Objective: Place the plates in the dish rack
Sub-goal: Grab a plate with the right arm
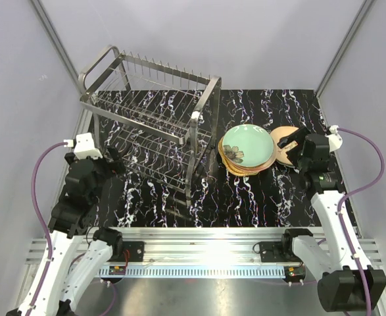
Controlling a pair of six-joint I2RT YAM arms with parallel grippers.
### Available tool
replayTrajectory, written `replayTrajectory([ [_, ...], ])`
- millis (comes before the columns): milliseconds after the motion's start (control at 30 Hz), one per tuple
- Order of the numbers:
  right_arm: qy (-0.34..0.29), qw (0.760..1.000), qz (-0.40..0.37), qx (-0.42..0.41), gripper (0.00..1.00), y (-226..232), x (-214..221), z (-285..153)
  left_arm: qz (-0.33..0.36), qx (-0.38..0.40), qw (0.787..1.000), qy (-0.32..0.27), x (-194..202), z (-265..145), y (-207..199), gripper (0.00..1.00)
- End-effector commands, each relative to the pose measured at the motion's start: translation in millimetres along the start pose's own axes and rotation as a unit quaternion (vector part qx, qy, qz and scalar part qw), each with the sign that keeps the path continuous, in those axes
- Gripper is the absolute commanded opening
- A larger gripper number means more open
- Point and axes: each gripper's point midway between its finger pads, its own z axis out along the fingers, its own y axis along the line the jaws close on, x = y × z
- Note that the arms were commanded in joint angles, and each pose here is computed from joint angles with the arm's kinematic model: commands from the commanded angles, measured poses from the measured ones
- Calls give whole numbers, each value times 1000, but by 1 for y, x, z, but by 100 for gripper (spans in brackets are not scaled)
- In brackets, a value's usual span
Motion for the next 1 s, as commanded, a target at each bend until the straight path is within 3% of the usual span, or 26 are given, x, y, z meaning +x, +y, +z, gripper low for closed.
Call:
replayTrajectory([
  [0,-33,999,23,-35,100,13,-14,-7,-2,-7,1000,-18,-9,5,0,99],
  [233,-62,996,-35,-57,100,9,-18,-11,-6,2,1000,-18,-11,3,-3,99],
  [700,6,990,-115,-85,99,33,-6,8,-10,13,1000,-23,-13,-1,-5,99],
  [933,42,988,-131,-75,81,33,5,24,-10,17,1000,-18,-11,0,-7,99],
  [967,46,987,-135,-69,75,31,7,28,-10,17,1000,-19,-11,0,-7,99],
])
